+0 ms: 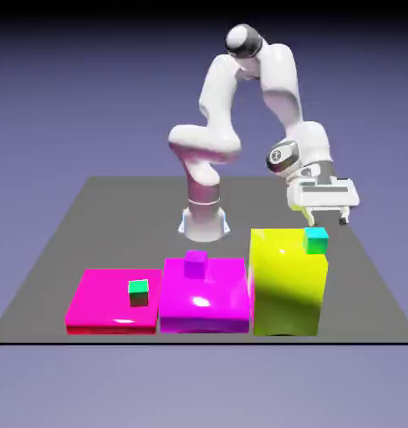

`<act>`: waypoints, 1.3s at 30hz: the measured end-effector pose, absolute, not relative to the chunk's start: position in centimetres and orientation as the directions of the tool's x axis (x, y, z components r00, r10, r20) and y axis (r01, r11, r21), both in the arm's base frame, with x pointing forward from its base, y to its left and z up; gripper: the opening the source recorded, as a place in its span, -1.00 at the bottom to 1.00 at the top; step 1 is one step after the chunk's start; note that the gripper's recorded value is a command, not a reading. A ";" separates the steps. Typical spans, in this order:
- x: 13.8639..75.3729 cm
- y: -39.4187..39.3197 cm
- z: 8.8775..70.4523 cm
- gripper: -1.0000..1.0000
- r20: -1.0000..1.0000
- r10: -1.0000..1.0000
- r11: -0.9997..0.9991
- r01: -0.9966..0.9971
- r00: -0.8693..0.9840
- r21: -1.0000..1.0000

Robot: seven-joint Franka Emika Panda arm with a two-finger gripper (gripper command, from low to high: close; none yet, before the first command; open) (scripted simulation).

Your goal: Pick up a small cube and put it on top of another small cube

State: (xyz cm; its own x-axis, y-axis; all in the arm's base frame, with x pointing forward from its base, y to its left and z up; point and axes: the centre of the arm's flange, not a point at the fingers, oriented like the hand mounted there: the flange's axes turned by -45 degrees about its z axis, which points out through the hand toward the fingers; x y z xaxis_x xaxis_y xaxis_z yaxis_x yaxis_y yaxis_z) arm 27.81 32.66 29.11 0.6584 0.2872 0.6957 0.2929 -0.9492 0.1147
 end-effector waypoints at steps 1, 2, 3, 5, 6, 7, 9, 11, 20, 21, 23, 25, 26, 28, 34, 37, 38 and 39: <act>27.6 32.6 28.4 0.00 0.697 0.274 -0.954 0.279 0.662 0.110; 27.3 32.6 27.6 0.00 0.700 0.265 -0.957 0.271 0.663 0.105; 27.0 32.6 26.8 0.00 0.702 0.255 -0.959 0.264 0.665 0.099; 26.4 32.5 25.2 0.00 0.704 0.236 -0.965 0.249 0.670 0.086; 26.1 32.4 24.3 0.00 0.703 0.226 -0.967 0.242 0.674 0.080; 25.8 32.3 23.5 0.00 0.702 0.217 -0.969 0.234 0.679 0.073; 25.2 32.0 21.7 0.00 0.697 0.197 -0.974 0.219 0.690 0.058; 24.5 31.5 19.8 0.00 0.688 0.176 -0.978 0.202 0.704 0.043; 24.6 30.0 13.3 0.00 0.672 0.108 -0.990 0.144 0.733 0.001; 25.1 30.0 12.5 0.00 0.672 0.108 -0.990 0.144 0.733 0.002; 26.0 30.0 10.6 0.00 0.667 0.107 -0.990 0.143 0.738 0.001; 26.4 29.9 9.8 -1.00 0.663 0.106 -0.990 0.142 0.741 0.000; 26.4 29.9 9.8 -1.00 0.664 0.106 -0.990 0.142 0.741 0.000; 25.5 30.1 11.8 -1.00 0.670 0.108 -0.989 0.145 0.734 0.001; 23.9 30.4 17.2 -1.00 0.691 0.116 -0.985 0.170 0.713 -0.009; 25.6 32.4 21.2 -1.00 0.754 0.135 -0.973 0.230 0.643 -0.022; 26.2 32.8 22.5 -1.00 0.770 0.134 -0.971 0.238 0.623 -0.024; 26.9 32.8 23.6 -1.00 0.779 0.121 -0.974 0.224 0.616 -0.026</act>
